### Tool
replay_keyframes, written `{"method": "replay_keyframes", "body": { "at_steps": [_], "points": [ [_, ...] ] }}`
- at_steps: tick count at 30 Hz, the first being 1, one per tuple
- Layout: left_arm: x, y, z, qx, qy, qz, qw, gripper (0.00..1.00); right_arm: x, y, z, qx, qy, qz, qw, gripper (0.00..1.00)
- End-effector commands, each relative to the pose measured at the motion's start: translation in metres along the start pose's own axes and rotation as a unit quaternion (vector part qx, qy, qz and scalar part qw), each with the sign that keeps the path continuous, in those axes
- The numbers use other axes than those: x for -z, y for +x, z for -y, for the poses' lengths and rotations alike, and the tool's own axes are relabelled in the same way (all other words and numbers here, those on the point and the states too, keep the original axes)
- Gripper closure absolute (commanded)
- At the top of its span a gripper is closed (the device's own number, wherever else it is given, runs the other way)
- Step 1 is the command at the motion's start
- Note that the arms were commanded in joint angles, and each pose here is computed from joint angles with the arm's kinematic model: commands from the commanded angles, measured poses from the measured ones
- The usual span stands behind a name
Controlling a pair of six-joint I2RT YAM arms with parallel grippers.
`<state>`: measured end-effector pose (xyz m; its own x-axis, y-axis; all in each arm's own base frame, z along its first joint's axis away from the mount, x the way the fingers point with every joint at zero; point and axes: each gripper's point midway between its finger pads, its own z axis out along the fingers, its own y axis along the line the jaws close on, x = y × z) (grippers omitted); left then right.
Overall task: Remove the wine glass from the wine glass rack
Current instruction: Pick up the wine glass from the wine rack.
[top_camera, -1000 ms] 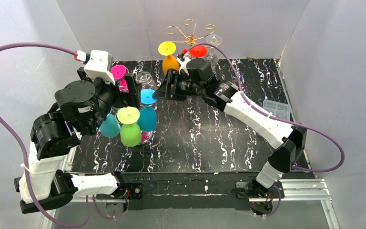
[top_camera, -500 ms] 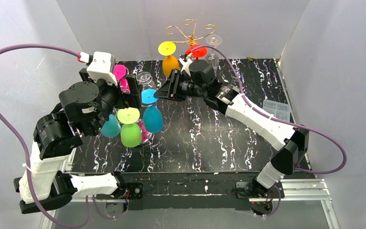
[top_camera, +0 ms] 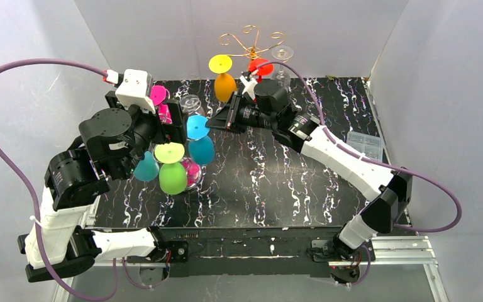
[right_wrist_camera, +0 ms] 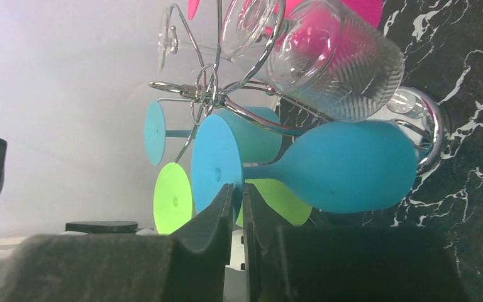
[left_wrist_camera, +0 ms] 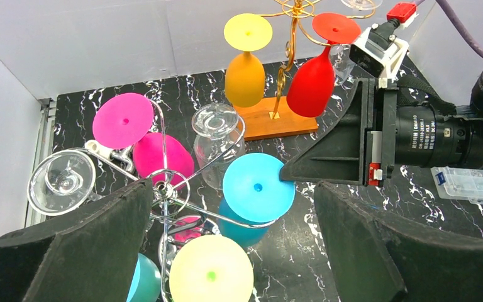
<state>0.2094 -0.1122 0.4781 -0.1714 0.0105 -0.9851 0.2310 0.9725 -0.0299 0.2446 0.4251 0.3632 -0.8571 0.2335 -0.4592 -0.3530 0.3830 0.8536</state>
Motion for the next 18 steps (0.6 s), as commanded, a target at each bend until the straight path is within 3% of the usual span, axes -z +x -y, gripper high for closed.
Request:
{"method": "replay_keyframes", "body": {
  "at_steps": [1, 8, 18],
  "points": [
    [0.001, -0.005, -0.005, 0.012, -0.012, 0.011, 1.000, 0.01, 0.018, -0.011, -0.024, -0.002, -0.042, 0.022, 0.999, 0.86],
    [0.000, -0.003, -0.002, 0.010, -0.009, 0.008, 1.000, 0.01, 0.022, -0.013, -0.021, -0.028, -0.048, 0.033, 0.998, 0.98],
    [0.000, -0.003, -0.003, 0.012, -0.011, 0.008, 1.000, 0.01, 0.029, -0.014, -0.033, -0.060, -0.075, 0.034, 0.995, 0.99]
  ]
}}
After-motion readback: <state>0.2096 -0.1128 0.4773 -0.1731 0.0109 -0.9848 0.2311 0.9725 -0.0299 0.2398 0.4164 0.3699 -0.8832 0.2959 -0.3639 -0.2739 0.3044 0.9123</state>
